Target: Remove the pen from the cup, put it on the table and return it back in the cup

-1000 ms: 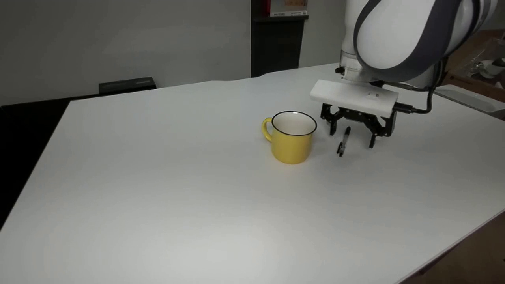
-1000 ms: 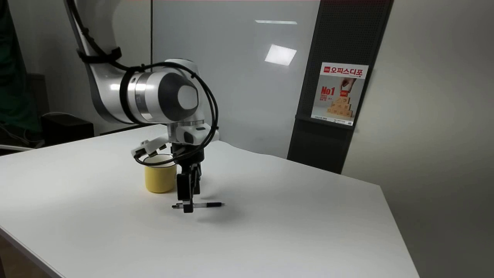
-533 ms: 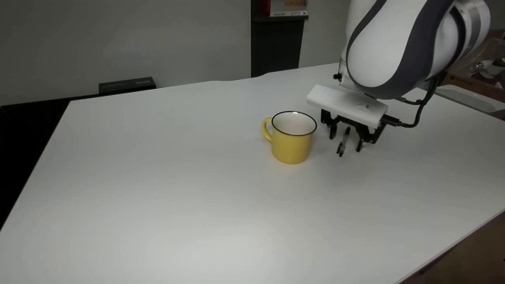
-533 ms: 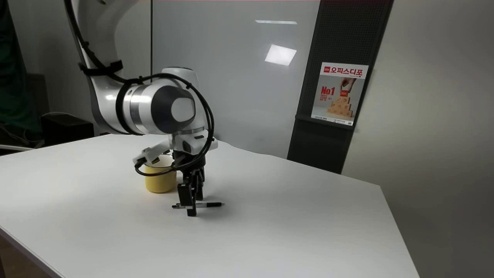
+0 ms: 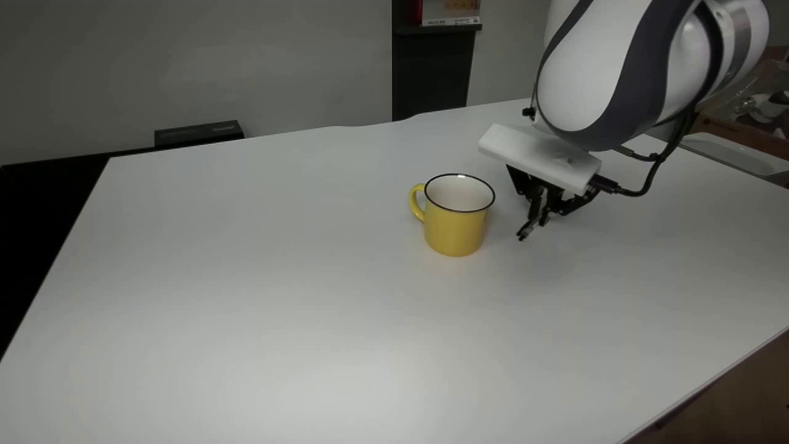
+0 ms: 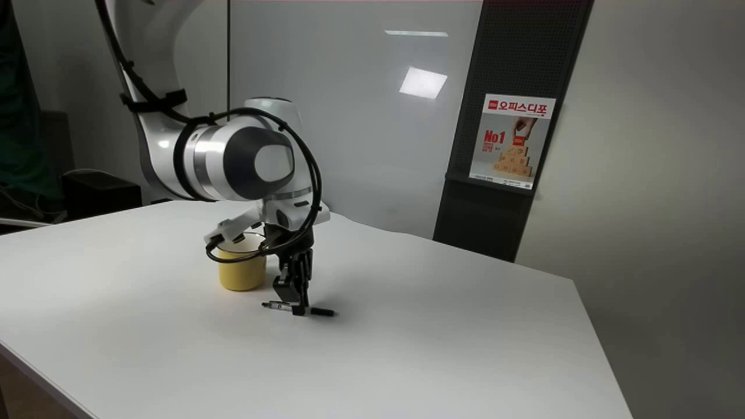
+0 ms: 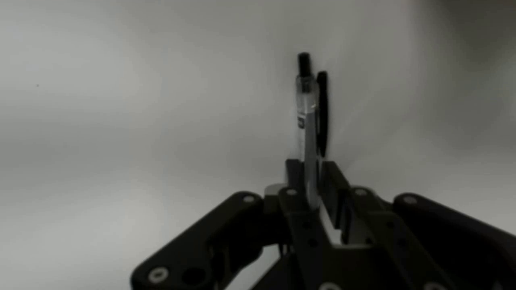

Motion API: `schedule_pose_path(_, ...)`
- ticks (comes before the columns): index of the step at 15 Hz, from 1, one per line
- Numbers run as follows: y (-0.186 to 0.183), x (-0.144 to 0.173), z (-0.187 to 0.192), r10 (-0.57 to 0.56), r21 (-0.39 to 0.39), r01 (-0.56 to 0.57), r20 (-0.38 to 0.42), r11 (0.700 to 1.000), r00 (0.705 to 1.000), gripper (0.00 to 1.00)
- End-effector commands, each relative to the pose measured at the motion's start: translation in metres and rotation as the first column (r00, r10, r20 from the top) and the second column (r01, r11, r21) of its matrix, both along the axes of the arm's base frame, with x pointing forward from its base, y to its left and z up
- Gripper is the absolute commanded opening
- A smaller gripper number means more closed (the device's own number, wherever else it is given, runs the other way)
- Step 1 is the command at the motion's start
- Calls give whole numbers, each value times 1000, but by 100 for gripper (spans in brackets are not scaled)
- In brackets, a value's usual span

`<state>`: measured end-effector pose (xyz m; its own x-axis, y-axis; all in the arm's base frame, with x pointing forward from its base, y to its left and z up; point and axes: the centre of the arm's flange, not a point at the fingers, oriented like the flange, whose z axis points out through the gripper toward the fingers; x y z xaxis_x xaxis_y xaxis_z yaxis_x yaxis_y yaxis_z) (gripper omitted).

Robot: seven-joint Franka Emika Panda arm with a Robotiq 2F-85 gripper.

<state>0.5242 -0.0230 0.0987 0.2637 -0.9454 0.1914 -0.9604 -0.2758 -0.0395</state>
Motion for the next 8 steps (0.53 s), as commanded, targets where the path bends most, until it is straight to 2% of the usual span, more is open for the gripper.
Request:
schedule_pose_path(1, 1, -3, -4, -20, -5, 20, 19, 1000, 1000, 0)
schedule_pose_path(2, 1, -2, 0, -16, -6, 16, 26, 1000, 1000, 3)
schedule_pose_path(6, 3, 5, 38, 20, -10, -19, 103, 1000, 995, 3)
schedule_pose_path(8, 7, 14, 66, 76, -24, -73, 134, 997, 988, 3)
